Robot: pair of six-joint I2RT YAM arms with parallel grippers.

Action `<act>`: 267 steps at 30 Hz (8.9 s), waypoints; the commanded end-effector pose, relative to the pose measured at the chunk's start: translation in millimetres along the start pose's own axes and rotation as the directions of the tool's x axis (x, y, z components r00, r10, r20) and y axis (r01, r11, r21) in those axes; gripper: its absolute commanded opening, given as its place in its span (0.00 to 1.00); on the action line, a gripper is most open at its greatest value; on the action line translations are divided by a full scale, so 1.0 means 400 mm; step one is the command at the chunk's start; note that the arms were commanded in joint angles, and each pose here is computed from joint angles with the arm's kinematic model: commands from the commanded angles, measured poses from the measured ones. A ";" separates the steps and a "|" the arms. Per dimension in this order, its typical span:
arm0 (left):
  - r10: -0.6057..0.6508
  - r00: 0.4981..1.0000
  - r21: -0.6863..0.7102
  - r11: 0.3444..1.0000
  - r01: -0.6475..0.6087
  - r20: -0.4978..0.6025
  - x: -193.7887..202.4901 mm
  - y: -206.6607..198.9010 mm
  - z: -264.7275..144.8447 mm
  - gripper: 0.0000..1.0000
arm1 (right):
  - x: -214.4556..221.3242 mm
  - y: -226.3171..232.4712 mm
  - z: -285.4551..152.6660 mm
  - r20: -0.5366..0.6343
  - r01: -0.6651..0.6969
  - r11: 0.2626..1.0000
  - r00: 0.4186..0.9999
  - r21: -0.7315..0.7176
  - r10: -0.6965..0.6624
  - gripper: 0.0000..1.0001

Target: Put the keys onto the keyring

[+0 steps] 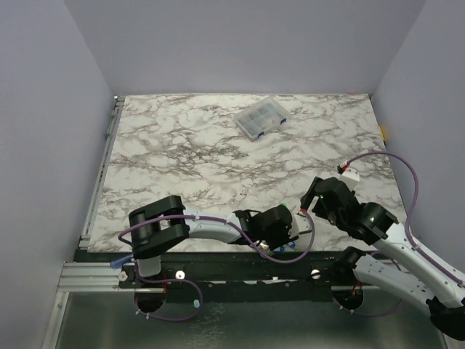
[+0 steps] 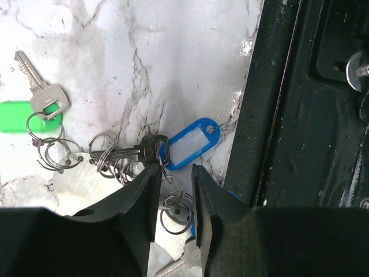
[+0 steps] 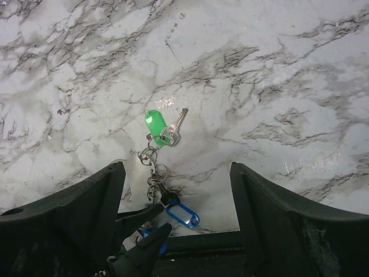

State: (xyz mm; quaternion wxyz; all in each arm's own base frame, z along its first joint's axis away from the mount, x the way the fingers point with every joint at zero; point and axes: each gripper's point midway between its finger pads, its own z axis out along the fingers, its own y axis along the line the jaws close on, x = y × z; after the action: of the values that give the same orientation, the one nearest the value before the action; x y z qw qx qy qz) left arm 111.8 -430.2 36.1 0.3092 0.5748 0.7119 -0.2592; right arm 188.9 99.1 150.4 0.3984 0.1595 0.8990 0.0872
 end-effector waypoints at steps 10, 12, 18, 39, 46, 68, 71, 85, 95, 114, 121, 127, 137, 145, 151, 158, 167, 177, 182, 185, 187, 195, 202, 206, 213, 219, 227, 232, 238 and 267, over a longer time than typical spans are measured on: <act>-0.030 1.000 -0.037 0.999 0.030 -0.007 -0.002 0.013 0.020 0.31 | -0.009 0.018 -0.004 0.010 -0.003 0.999 1.000 -0.033 0.003 0.81; -0.028 1.000 -0.043 0.999 0.028 -0.013 0.004 0.016 0.020 0.29 | -0.009 0.019 -0.005 0.010 -0.003 0.999 1.000 -0.034 0.003 0.82; -0.028 0.999 -0.015 1.000 0.028 -0.015 0.006 0.005 0.020 0.00 | -0.009 0.019 -0.004 0.011 -0.003 0.999 1.000 -0.037 0.003 0.81; -0.218 0.931 0.134 0.973 0.185 0.292 -0.213 0.044 -0.172 0.00 | -0.124 0.053 -0.069 0.181 0.027 0.990 0.984 -0.142 -0.001 0.81; -0.224 0.904 0.138 0.973 0.185 0.364 -0.268 0.065 -0.251 0.00 | -0.149 0.104 -0.102 0.230 0.109 0.957 0.972 -0.268 -0.046 0.81; -0.151 0.830 0.102 0.988 0.113 0.537 -0.378 0.080 -0.526 0.00 | -0.067 0.361 -0.412 0.603 0.644 0.151 0.759 -0.750 -0.245 0.62; -0.142 0.817 0.110 0.989 0.097 0.559 -0.381 0.071 -0.556 0.00 | -0.037 0.376 -0.427 0.608 0.645 0.048 0.739 -0.762 -0.289 0.62; -0.088 0.794 0.117 0.993 0.022 0.601 -0.363 0.037 -0.631 0.00 | -0.049 0.406 -0.407 0.679 0.719 -0.019 0.646 -0.694 -0.349 0.70; -0.096 0.786 0.122 0.992 0.027 0.611 -0.370 0.038 -0.631 0.00 | -0.023 0.427 -0.417 0.696 0.705 -0.132 0.619 -0.696 -0.364 0.55; -0.097 0.756 0.158 0.987 -0.009 0.647 -0.393 0.016 -0.653 0.00 | 0.035 0.420 -0.384 0.671 0.662 -0.187 0.621 -0.726 -0.406 0.56; -0.097 0.746 0.167 0.986 -0.019 0.658 -0.398 0.009 -0.662 0.00 | 0.046 0.417 -0.371 0.676 0.666 -0.190 0.616 -0.721 -0.405 0.51; -0.099 0.749 0.170 0.985 -0.019 0.655 -0.394 0.009 -0.657 0.00 | 0.037 0.424 -0.378 0.683 0.671 -0.190 0.620 -0.716 -0.387 0.42; -0.096 0.740 0.168 0.986 -0.022 0.665 -0.399 0.008 -0.665 0.00 | 0.035 0.423 -0.369 0.680 0.676 -0.175 0.616 -0.716 -0.397 0.13; -0.093 0.733 0.166 0.986 -0.027 0.674 -0.402 0.006 -0.674 0.00 | 0.038 0.422 -0.364 0.669 0.669 -0.169 0.620 -0.723 -0.410 0.00; -0.090 0.733 0.165 0.986 -0.031 0.674 -0.400 0.005 -0.673 0.00 | 0.032 0.419 -0.372 0.660 0.665 -0.163 0.619 -0.729 -0.425 0.22; -0.084 0.733 0.180 0.982 -0.053 0.675 -0.401 -0.005 -0.673 0.00 | 0.054 0.420 -0.401 0.619 0.592 -0.219 0.647 -0.776 -0.445 0.66; -0.075 0.734 0.184 0.981 -0.068 0.675 -0.398 -0.009 -0.668 0.00 | 0.041 0.430 -0.397 0.640 0.617 -0.212 0.640 -0.758 -0.425 0.43; -0.070 0.737 0.180 0.981 -0.071 0.672 -0.395 -0.008 -0.664 0.00 | 0.009 0.430 -0.400 0.671 0.670 -0.165 0.629 -0.724 -0.392 0.49; -0.069 0.737 0.181 0.981 -0.073 0.672 -0.395 -0.008 -0.665 0.00 | -0.005 0.431 -0.404 0.682 0.686 -0.148 0.627 -0.712 -0.378 0.38; -0.069 0.737 0.181 0.981 -0.073 0.672 -0.395 -0.008 -0.664 0.00 | -0.007 0.432 -0.405 0.683 0.687 -0.148 0.626 -0.711 -0.376 0.28; -0.070 0.738 0.181 0.981 -0.071 0.672 -0.395 -0.008 -0.664 0.00 | -0.005 0.432 -0.403 0.681 0.685 -0.150 0.626 -0.713 -0.381 0.20; -0.069 0.735 0.168 0.984 -0.062 0.675 -0.392 -0.003 -0.667 0.00 | 0.010 0.426 -0.400 0.678 0.676 -0.172 0.618 -0.717 -0.397 0.01; -0.070 0.740 0.159 0.986 -0.051 0.669 -0.385 0.004 -0.659 0.00 | -0.003 0.417 -0.381 0.659 0.690 -0.115 0.610 -0.715 -0.441 0.26; -0.071 0.743 0.161 0.986 -0.051 0.666 -0.383 0.004 -0.656 0.00 | -0.005 0.413 -0.389 0.659 0.689 -0.114 0.610 -0.715 -0.440 0.30; -0.070 0.746 0.163 0.985 -0.052 0.662 -0.384 0.004 -0.650 0.00 | 0.001 0.415 -0.393 0.655 0.677 -0.125 0.621 -0.725 -0.431 0.37; -0.074 0.749 0.167 0.985 -0.050 0.658 -0.384 0.004 -0.646 0.00 | -0.017 0.423 -0.401 0.668 0.691 -0.118 0.618 -0.713 -0.415 0.67; -0.074 0.751 0.166 0.985 -0.049 0.656 -0.382 0.005 -0.640 0.00 | -0.026 0.426 -0.428 0.689 0.697 -0.146 0.613 -0.702 -0.386 0.45; -0.073 0.749 0.167 0.985 -0.050 0.659 -0.384 0.005 -0.641 0.00 | -0.013 0.423 -0.418 0.672 0.682 -0.148 0.618 -0.716 -0.408 0.34; -0.071 0.745 0.165 0.985 -0.053 0.663 -0.386 0.005 -0.645 0.00 | 0.014 0.417 -0.399 0.651 0.659 -0.160 0.620 -0.735 -0.438 0.23; -0.073 0.726 0.182 0.980 -0.074 0.684 -0.398 -0.009 -0.666 0.00 | 0.037 0.421 -0.370 0.599 0.615 -0.147 0.641 -0.775 -0.480 0.46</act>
State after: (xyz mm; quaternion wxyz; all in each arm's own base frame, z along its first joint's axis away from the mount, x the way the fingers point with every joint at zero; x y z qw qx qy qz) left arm 101.1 -342.2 309.7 0.4726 0.4668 0.5542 -0.5016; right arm 104.7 255.3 291.4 0.4533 -0.5213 0.5694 0.4455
